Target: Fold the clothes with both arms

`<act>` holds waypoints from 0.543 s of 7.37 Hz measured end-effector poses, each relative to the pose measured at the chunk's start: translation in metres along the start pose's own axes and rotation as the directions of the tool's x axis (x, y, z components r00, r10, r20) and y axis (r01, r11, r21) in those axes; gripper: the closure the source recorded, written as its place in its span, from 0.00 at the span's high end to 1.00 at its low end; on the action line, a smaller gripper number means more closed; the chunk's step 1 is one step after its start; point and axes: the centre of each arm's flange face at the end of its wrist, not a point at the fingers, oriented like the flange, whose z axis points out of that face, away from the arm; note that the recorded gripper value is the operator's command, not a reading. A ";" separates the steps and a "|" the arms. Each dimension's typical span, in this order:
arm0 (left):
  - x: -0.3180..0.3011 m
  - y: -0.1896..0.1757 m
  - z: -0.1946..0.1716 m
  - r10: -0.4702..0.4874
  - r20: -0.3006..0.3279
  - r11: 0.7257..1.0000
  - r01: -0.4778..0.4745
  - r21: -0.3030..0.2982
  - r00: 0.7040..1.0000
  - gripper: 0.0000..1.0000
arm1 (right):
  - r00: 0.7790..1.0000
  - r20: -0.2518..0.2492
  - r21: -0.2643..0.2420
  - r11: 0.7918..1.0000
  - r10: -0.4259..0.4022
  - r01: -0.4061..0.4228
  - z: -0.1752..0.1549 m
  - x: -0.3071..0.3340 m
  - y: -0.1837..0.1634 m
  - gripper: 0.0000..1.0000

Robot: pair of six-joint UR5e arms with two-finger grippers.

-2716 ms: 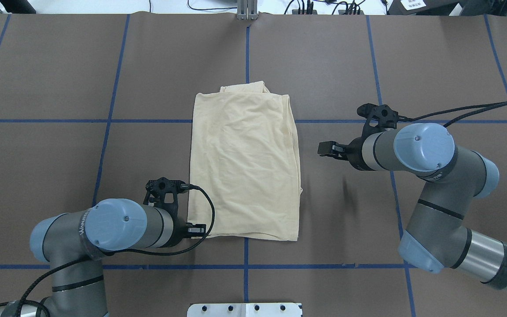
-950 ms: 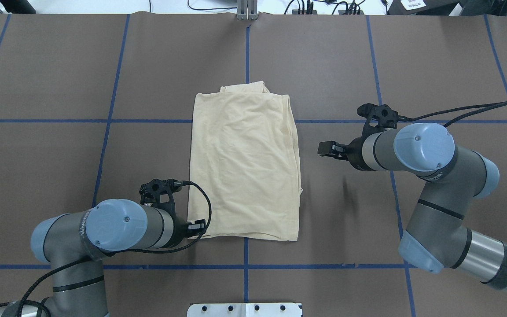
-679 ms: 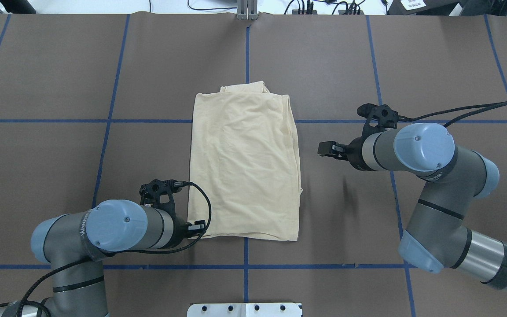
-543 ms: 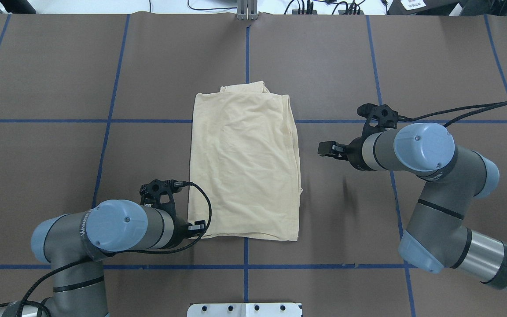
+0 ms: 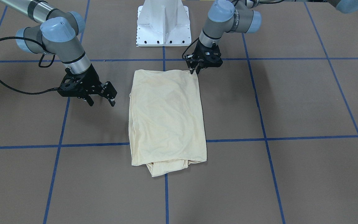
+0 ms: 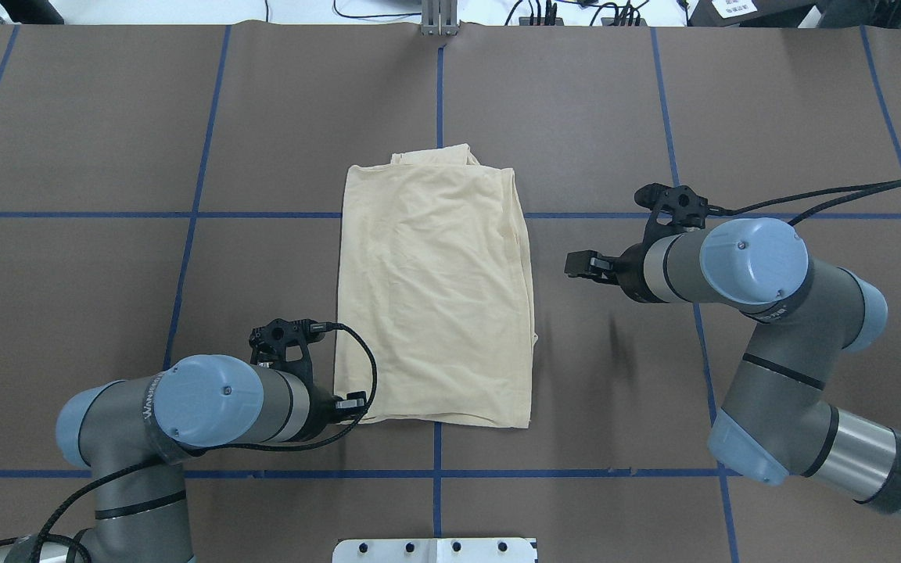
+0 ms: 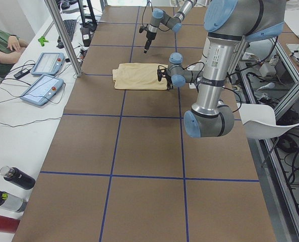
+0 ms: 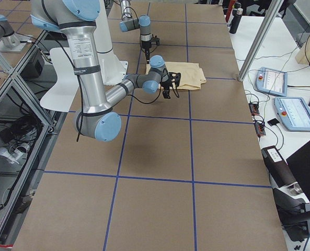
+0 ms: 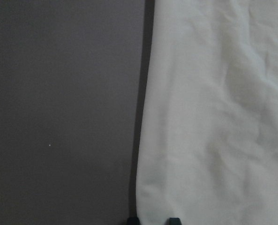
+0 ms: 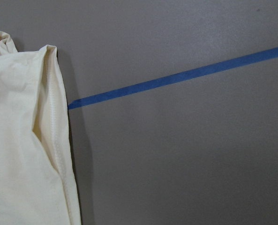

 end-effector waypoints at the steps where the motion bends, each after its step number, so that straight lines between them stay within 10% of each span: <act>1: 0.000 0.000 0.000 0.000 0.000 1.000 0.000 0.000 1.000 0.34 | 1.000 0.000 0.000 1.000 0.000 0.000 0.000 0.000 0.000 1.00; 4: -0.001 0.000 0.001 -0.001 0.002 1.000 0.001 0.000 1.000 0.17 | 1.000 0.001 -0.001 1.000 -0.001 0.001 0.000 0.000 0.000 1.00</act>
